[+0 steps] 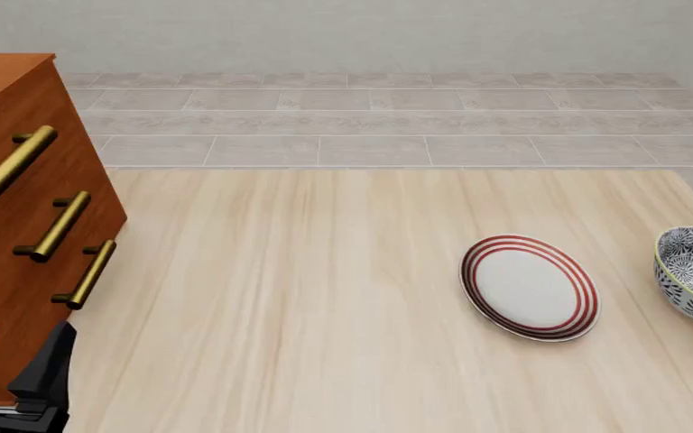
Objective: Put the bowl on top of the cabinet.
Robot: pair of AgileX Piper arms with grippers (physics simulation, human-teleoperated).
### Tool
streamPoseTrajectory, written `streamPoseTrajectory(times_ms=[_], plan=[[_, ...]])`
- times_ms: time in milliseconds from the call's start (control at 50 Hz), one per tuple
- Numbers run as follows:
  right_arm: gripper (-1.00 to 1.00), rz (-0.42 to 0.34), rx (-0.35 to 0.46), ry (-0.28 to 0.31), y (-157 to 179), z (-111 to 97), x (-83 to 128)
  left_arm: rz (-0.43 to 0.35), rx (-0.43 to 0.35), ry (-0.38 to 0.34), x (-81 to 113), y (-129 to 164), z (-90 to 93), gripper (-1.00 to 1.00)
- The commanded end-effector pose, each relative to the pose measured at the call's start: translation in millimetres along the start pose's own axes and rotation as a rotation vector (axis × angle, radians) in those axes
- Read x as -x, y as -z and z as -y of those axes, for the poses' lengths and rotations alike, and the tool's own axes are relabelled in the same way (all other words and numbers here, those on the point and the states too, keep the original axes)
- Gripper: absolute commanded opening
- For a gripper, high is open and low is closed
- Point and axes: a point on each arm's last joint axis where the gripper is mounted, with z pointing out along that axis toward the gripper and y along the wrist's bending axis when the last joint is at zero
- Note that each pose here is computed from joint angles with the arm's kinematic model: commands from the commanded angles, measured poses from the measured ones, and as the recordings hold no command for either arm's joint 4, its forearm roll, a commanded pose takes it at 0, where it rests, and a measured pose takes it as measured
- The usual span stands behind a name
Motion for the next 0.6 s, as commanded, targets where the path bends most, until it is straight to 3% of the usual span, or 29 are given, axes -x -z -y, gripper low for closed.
streamPoseTrajectory(times_ms=[20, 600], plan=[[1.00, -0.023, 0.000, 0.014, -17, 0, -8, -0.002, -0.001, 0.001, -0.2, 0, 0.0, 1.00], [1.00, -0.070, 0.006, 0.029, -41, -3, -31, -0.004, 0.001, 0.002, -0.1, -2, -0.1, 1.00]])
